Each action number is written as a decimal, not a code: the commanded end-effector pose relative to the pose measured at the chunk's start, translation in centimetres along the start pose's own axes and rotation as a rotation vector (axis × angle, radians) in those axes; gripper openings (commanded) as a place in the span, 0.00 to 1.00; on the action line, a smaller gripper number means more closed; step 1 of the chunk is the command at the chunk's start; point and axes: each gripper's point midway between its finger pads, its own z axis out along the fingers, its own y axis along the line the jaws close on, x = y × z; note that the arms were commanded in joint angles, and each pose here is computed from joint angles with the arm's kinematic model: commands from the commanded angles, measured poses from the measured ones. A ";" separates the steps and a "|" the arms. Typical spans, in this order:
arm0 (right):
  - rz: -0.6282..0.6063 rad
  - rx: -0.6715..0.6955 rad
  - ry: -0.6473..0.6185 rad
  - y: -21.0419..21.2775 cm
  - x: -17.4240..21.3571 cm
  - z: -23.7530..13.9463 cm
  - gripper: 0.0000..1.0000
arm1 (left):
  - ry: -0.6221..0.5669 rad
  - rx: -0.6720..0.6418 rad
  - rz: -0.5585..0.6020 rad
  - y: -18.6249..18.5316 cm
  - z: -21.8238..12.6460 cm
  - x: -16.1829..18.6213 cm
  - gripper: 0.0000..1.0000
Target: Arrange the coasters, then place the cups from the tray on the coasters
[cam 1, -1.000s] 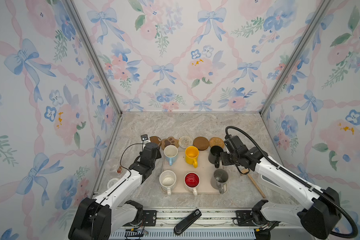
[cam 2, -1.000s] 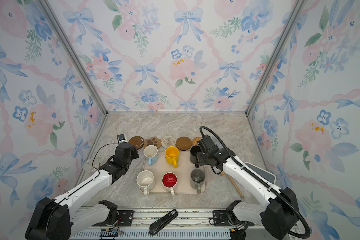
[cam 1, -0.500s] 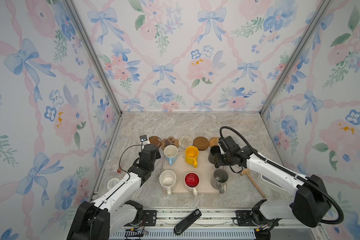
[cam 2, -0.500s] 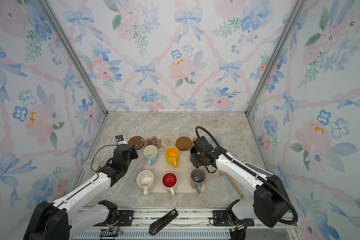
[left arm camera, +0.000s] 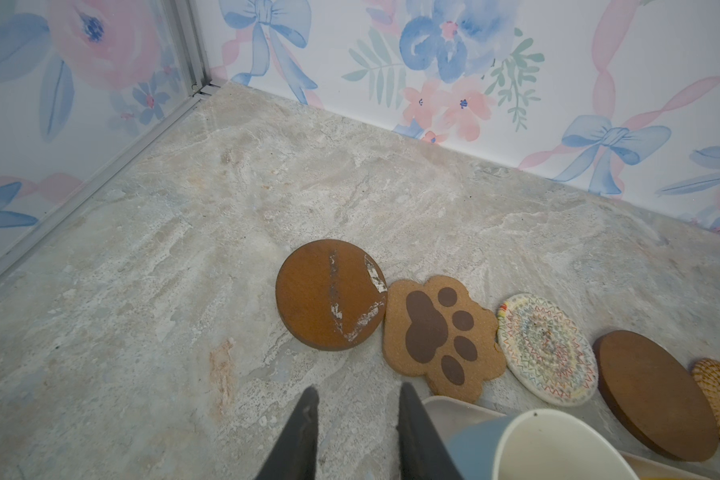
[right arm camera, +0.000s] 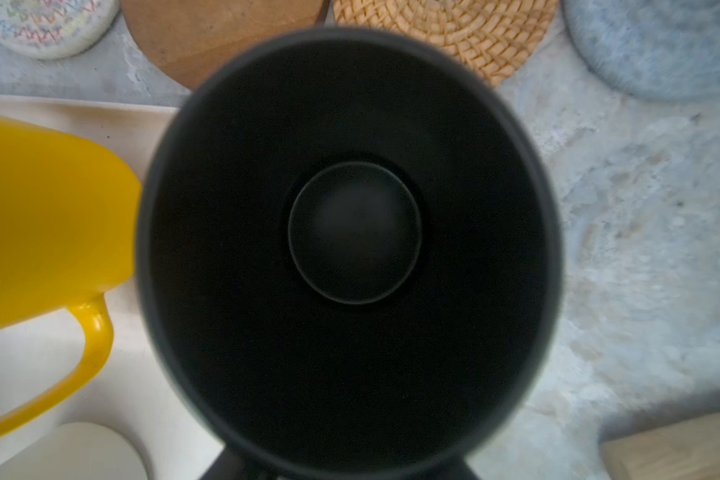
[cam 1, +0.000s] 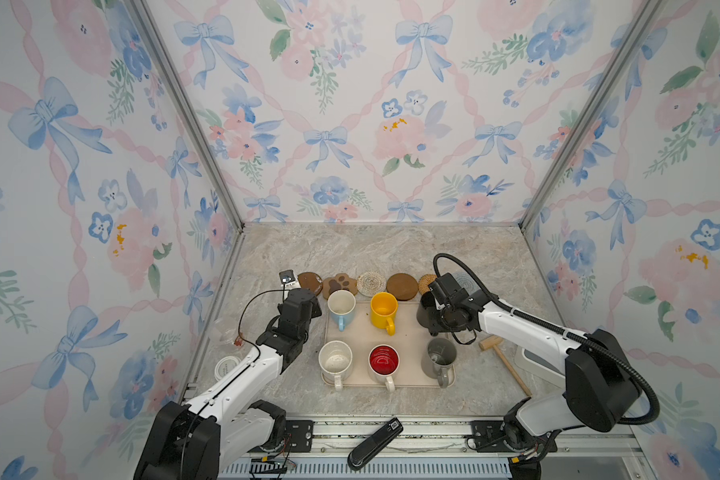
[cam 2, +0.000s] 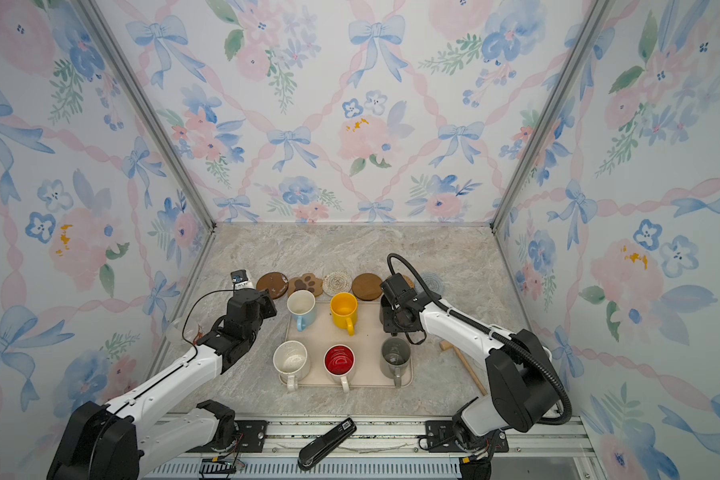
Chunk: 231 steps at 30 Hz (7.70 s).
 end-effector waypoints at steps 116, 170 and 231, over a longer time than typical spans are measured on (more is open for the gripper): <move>0.137 0.143 -0.430 -12.3 -15.5 -3.9 0.00 | 0.018 0.028 0.008 -0.7 1.7 0.9 0.31; 0.141 0.215 -0.332 -14.5 -15.0 0.9 0.00 | 0.017 0.019 -0.001 0.0 1.5 1.1 0.31; 0.208 0.143 -0.568 -9.7 -14.7 -10.6 0.63 | 0.052 0.257 0.042 -4.6 -0.7 -0.1 0.34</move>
